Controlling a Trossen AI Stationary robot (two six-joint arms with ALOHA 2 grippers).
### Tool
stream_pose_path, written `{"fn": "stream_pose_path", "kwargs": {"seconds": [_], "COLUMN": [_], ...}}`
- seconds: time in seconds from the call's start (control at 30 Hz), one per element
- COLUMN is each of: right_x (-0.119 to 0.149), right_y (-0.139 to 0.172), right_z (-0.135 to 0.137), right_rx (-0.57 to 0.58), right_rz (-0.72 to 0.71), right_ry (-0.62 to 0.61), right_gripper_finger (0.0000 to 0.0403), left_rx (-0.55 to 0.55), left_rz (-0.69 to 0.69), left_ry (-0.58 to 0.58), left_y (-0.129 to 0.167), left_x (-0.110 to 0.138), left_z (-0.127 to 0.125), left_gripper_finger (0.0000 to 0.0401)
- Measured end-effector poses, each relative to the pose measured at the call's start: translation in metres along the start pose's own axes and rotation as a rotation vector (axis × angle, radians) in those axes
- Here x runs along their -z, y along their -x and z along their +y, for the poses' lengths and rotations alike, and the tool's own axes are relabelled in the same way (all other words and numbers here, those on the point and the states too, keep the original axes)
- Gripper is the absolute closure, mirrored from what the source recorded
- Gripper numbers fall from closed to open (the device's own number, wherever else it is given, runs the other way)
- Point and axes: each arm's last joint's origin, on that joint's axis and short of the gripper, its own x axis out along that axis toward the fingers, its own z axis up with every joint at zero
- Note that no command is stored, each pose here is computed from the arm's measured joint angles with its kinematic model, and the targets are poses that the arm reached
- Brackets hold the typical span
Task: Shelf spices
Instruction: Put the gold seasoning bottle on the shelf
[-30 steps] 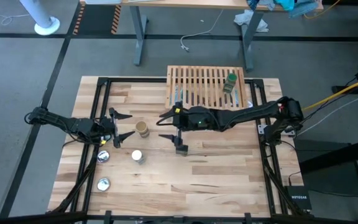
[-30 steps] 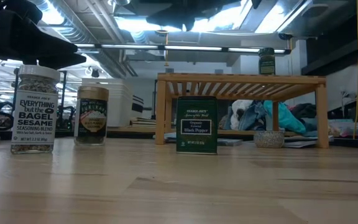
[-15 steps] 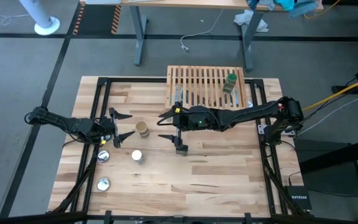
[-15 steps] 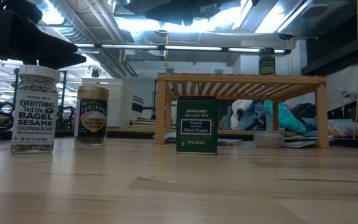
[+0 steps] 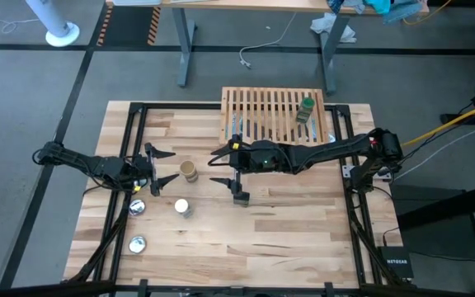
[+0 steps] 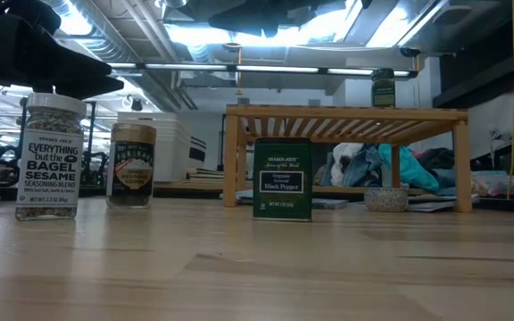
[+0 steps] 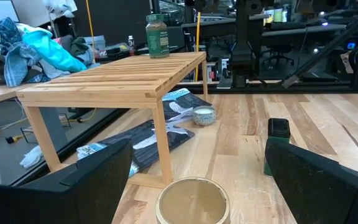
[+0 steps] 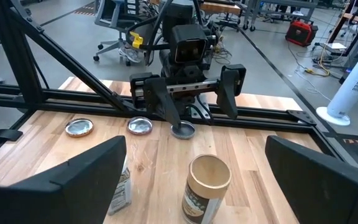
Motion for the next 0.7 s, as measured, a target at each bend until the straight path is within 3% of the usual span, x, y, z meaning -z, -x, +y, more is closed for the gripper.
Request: {"fn": "stream_pose_path", "kwargs": {"seconds": [0.17, 0.5, 0.7], "right_x": [0.0000, -0.0002, -0.0004], "right_y": [0.0000, 0.0002, 0.0002], "right_z": [0.0000, -0.0003, -0.0003], "right_rx": [0.001, 0.008, 0.008], "right_rz": [0.000, 0.000, -0.001], "right_ry": [0.000, 0.001, 0.000], "right_gripper_finger": [0.0013, 0.0013, 0.0013], "left_rx": [0.000, 0.000, -0.002], "left_rz": [-0.006, -0.041, -0.038], "left_ry": [0.039, 0.524, 0.571], "left_y": [0.0000, -0.0001, -0.0001], "left_x": [-0.0005, -0.0037, -0.0034], "left_z": [0.0000, 0.0005, 0.0005], "left_gripper_finger": [0.0040, 0.0040, 0.0040]}}
